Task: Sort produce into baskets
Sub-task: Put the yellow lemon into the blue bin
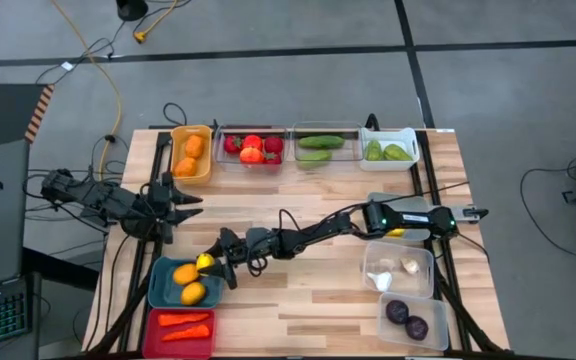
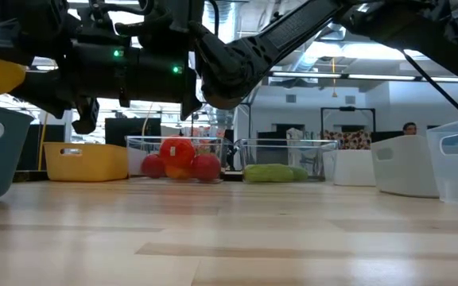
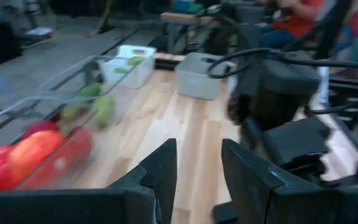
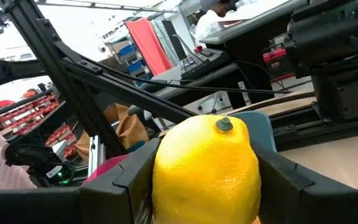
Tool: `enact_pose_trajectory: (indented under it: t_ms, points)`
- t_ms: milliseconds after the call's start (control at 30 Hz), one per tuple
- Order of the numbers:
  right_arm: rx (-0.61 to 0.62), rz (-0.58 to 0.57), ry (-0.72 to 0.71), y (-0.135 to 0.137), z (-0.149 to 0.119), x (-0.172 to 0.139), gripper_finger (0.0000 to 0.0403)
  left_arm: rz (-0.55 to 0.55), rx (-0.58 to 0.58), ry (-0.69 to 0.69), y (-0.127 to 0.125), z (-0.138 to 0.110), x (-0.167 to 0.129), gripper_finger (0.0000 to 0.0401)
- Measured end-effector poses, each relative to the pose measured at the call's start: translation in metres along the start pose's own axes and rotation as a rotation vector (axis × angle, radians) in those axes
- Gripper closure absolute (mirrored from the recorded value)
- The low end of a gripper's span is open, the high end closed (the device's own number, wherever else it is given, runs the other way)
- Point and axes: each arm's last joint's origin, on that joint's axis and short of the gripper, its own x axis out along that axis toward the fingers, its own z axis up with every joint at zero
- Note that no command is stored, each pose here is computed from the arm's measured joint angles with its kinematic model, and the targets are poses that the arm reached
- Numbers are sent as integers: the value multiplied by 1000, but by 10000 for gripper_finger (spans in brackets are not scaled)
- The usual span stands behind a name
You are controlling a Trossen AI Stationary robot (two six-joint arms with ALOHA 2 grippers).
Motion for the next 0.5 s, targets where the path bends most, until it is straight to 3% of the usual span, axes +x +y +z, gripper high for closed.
enact_pose_trajectory:
  t_ms: [167,500]
  points:
    - [0,-1,0,0,0,0,157,-81,48,-65,-7,-13,14,288]
    - [-3,0,0,0,0,0,157,-63,78,-112,-8,-43,31,288]
